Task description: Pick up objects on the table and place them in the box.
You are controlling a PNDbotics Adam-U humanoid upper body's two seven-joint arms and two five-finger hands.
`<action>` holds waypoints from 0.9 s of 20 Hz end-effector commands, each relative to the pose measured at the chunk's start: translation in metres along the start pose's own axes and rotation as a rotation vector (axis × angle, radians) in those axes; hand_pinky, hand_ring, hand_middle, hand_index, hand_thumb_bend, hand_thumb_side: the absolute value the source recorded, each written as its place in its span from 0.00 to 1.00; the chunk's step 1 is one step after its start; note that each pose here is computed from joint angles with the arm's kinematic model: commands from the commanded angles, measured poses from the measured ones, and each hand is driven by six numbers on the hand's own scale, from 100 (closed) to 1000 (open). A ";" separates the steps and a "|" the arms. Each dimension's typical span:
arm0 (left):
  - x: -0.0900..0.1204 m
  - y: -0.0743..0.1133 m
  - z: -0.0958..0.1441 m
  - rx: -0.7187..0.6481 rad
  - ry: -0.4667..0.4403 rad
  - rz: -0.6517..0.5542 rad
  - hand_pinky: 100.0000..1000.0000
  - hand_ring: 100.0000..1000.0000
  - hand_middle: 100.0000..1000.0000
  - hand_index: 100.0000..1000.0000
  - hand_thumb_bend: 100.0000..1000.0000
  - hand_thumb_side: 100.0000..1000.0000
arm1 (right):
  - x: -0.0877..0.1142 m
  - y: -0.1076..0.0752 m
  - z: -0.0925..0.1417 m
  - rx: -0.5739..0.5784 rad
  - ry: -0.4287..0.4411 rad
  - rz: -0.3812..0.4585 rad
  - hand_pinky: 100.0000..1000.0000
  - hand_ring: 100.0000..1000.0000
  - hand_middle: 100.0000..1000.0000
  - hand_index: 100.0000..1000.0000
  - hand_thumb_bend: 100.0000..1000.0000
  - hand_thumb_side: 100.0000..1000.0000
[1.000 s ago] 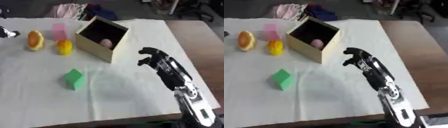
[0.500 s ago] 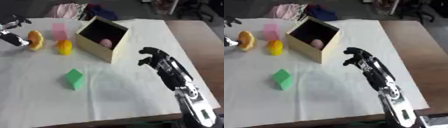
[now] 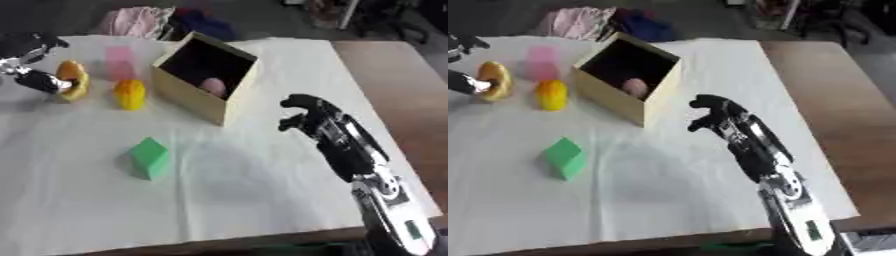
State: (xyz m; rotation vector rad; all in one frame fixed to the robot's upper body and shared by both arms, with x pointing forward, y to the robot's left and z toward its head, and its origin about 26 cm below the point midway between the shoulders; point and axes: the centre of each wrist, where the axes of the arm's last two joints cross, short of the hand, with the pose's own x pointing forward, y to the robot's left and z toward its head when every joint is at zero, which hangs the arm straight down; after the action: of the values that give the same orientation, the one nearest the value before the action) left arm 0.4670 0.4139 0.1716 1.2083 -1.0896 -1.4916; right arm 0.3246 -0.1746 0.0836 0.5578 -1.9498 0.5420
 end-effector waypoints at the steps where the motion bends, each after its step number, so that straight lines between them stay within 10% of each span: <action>1: -0.005 0.006 0.001 0.008 0.024 -0.023 0.81 0.79 0.89 0.95 0.34 0.52 | 0.006 0.000 -0.006 0.013 -0.029 0.003 0.81 0.60 0.77 0.83 0.00 0.65; 9: -0.004 -0.010 0.002 -0.093 0.045 -0.010 0.76 0.74 0.85 0.93 0.36 0.29 | 0.007 0.000 -0.007 0.014 -0.031 0.004 0.81 0.60 0.77 0.83 0.00 0.65; 18: -0.003 -0.004 0.003 -0.030 -0.029 0.048 0.62 0.42 0.45 0.65 0.10 0.22 | 0.007 -0.001 -0.007 0.012 -0.029 0.006 0.81 0.60 0.77 0.83 0.00 0.65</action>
State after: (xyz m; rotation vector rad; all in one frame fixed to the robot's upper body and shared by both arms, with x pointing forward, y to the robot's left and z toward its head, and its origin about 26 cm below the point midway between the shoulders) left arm 0.4643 0.4126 0.1519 1.1023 -1.0720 -1.4927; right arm 0.3254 -0.1711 0.0856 0.5695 -1.9568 0.5457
